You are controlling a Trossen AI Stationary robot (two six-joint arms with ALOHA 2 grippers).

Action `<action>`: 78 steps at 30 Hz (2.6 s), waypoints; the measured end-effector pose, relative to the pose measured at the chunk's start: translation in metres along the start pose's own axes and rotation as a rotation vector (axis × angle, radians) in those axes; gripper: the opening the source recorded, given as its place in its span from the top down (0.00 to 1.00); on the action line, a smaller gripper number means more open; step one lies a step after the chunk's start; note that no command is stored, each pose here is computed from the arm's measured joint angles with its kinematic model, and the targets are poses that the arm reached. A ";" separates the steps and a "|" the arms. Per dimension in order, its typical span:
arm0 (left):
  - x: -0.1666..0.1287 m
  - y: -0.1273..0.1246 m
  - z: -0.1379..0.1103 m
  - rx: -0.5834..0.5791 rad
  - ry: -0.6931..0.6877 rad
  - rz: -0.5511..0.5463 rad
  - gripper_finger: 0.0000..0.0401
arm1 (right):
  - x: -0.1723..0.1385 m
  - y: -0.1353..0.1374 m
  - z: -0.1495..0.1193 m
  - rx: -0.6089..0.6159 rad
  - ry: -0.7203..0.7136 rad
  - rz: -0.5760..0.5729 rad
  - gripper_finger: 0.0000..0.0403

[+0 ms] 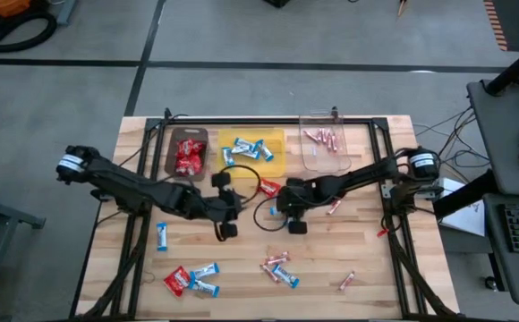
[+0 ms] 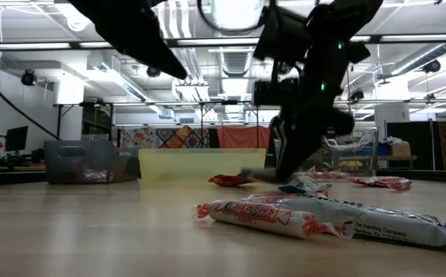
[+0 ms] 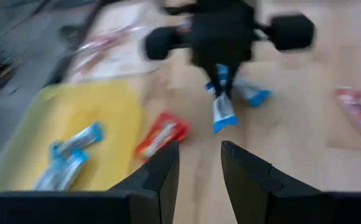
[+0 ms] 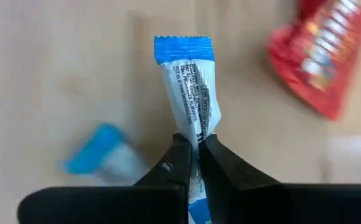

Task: Sort candy
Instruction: Put the white candy into the yellow bin

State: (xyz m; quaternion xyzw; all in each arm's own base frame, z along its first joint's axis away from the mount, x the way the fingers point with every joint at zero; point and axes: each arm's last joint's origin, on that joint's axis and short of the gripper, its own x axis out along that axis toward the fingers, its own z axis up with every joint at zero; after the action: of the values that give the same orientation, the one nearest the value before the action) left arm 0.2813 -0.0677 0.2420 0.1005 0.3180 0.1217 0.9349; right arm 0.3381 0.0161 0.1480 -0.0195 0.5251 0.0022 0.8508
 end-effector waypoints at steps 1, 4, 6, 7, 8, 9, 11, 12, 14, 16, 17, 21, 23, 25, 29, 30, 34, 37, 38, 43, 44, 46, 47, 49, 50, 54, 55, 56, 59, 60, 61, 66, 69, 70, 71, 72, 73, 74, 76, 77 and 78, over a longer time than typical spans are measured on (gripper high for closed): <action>0.004 -0.003 0.001 0.026 -0.014 -0.035 0.74 | -0.005 0.000 0.003 0.017 -0.028 0.053 0.96; 0.014 -0.012 0.004 0.092 -0.060 -0.122 0.74 | -0.019 0.001 0.011 0.053 -0.104 0.209 0.96; 0.020 -0.017 0.004 0.126 -0.080 -0.164 0.74 | -0.026 0.002 0.016 0.055 -0.165 0.268 0.96; 0.023 -0.019 0.004 0.131 -0.090 -0.185 0.74 | -0.031 0.003 0.020 0.058 -0.205 0.291 0.96; 0.025 -0.021 0.004 0.135 -0.089 -0.200 0.74 | -0.035 0.003 0.023 0.058 -0.244 0.311 0.96; 0.028 -0.023 0.003 0.137 -0.089 -0.210 0.74 | -0.039 0.003 0.026 0.064 -0.272 0.322 0.96; 0.030 -0.024 0.003 0.134 -0.097 -0.223 0.74 | -0.045 0.003 0.031 0.077 -0.320 0.346 0.97; 0.031 -0.025 0.003 0.133 -0.096 -0.223 0.74 | -0.046 0.002 0.032 0.090 -0.332 0.351 0.97; 0.032 -0.025 0.002 0.129 -0.094 -0.224 0.74 | -0.049 0.001 0.034 0.105 -0.357 0.353 0.97; 0.031 -0.025 0.003 0.119 -0.095 -0.223 0.74 | -0.050 0.001 0.036 0.112 -0.373 0.363 0.97; 0.031 -0.025 0.003 0.116 -0.099 -0.222 0.74 | -0.051 0.001 0.036 0.111 -0.379 0.371 0.97; 0.030 -0.024 0.004 0.117 -0.103 -0.217 0.76 | -0.052 0.002 0.039 0.114 -0.413 0.379 0.97; 0.030 -0.024 0.004 0.117 -0.104 -0.211 0.80 | -0.053 0.002 0.041 0.111 -0.432 0.382 0.96; 0.030 -0.024 0.004 0.118 -0.103 -0.210 0.87 | -0.054 0.002 0.042 0.120 -0.445 0.388 0.93; 0.030 -0.024 0.004 0.109 -0.102 -0.212 0.97 | -0.055 0.001 0.044 0.130 -0.459 0.388 0.83; 0.030 -0.023 0.004 0.104 -0.097 -0.211 0.97 | -0.057 0.000 0.044 0.132 -0.462 0.384 0.80; 0.032 -0.023 -0.006 0.049 -0.050 -0.211 0.99 | -0.070 -0.004 0.045 0.117 -0.504 0.365 0.67; 0.031 -0.020 -0.015 -0.030 -0.037 -0.176 0.99 | -0.078 -0.004 0.046 0.083 -0.536 0.289 0.59; 0.030 -0.019 -0.017 -0.065 -0.043 -0.159 0.99 | -0.078 -0.003 0.045 0.062 -0.530 0.255 0.57; 0.020 -0.012 -0.024 -0.205 -0.097 -0.138 0.99 | -0.071 0.001 0.045 0.000 -0.522 0.146 0.52; 0.018 -0.011 -0.025 -0.216 -0.111 -0.140 0.99 | -0.068 0.000 0.044 0.006 -0.515 0.124 0.52; 0.016 -0.010 -0.024 -0.233 -0.146 -0.146 0.99 | -0.062 -0.001 0.044 0.009 -0.496 0.093 0.52; 0.016 -0.009 -0.025 -0.236 -0.153 -0.147 0.99 | -0.058 -0.001 0.043 0.001 -0.491 0.089 0.52; 0.015 -0.009 -0.025 -0.244 -0.171 -0.145 0.99 | -0.055 -0.001 0.046 -0.009 -0.510 0.086 0.52; 0.016 -0.009 -0.025 -0.244 -0.178 -0.143 0.99 | -0.053 0.000 0.046 -0.011 -0.515 0.087 0.52; 0.017 -0.008 -0.026 -0.246 -0.184 -0.136 0.99 | -0.050 -0.001 0.048 -0.016 -0.533 0.086 0.56; 0.017 -0.008 -0.027 -0.245 -0.181 -0.135 0.99 | -0.050 -0.001 0.049 -0.021 -0.541 0.085 0.59; 0.017 -0.008 -0.027 -0.243 -0.177 -0.133 0.99 | -0.051 -0.001 0.049 -0.021 -0.550 0.084 0.62; 0.017 -0.007 -0.027 -0.244 -0.179 -0.125 0.98 | -0.051 -0.001 0.050 -0.030 -0.559 0.083 0.73; 0.017 -0.007 -0.026 -0.239 -0.180 -0.125 0.98 | -0.051 -0.001 0.050 -0.039 -0.558 0.083 0.78; 0.017 -0.007 -0.026 -0.236 -0.185 -0.124 0.97 | -0.051 -0.001 0.050 -0.051 -0.559 0.084 0.83; 0.016 -0.006 -0.023 -0.209 -0.212 -0.105 0.96 | -0.052 -0.001 0.051 -0.088 -0.571 0.082 0.96; 0.016 -0.006 -0.023 -0.199 -0.216 -0.095 0.96 | -0.053 -0.004 0.051 -0.090 -0.578 0.088 0.96; 0.017 -0.005 -0.023 -0.196 -0.217 -0.079 0.96 | -0.053 -0.006 0.052 -0.091 -0.579 0.082 0.96; 0.017 -0.005 -0.023 -0.191 -0.218 -0.053 0.96 | -0.053 -0.010 0.052 -0.087 -0.579 0.075 0.96; 0.017 -0.003 -0.023 -0.184 -0.220 -0.016 0.96 | -0.055 -0.013 0.054 -0.083 -0.582 0.067 0.97; 0.017 -0.002 -0.023 -0.172 -0.222 0.031 0.95 | -0.056 -0.017 0.055 -0.077 -0.586 0.055 0.97; 0.017 0.001 -0.023 -0.159 -0.225 0.084 0.95 | -0.057 -0.022 0.057 -0.073 -0.591 0.041 0.97; 0.018 0.007 -0.023 -0.132 -0.222 0.195 0.95 | -0.062 -0.034 0.061 -0.070 -0.599 0.000 0.97; 0.019 0.010 -0.023 -0.121 -0.218 0.238 0.95 | -0.064 -0.041 0.064 -0.066 -0.602 -0.020 0.97; 0.020 0.014 -0.023 -0.113 -0.213 0.268 0.94 | -0.067 -0.049 0.065 -0.062 -0.601 -0.036 0.97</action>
State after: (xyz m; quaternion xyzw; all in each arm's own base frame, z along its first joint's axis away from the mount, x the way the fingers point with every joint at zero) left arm 0.2806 -0.0462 0.2167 0.1018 0.1938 0.2517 0.9427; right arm 0.3677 -0.0293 0.2386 -0.0533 0.2490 0.0091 0.9670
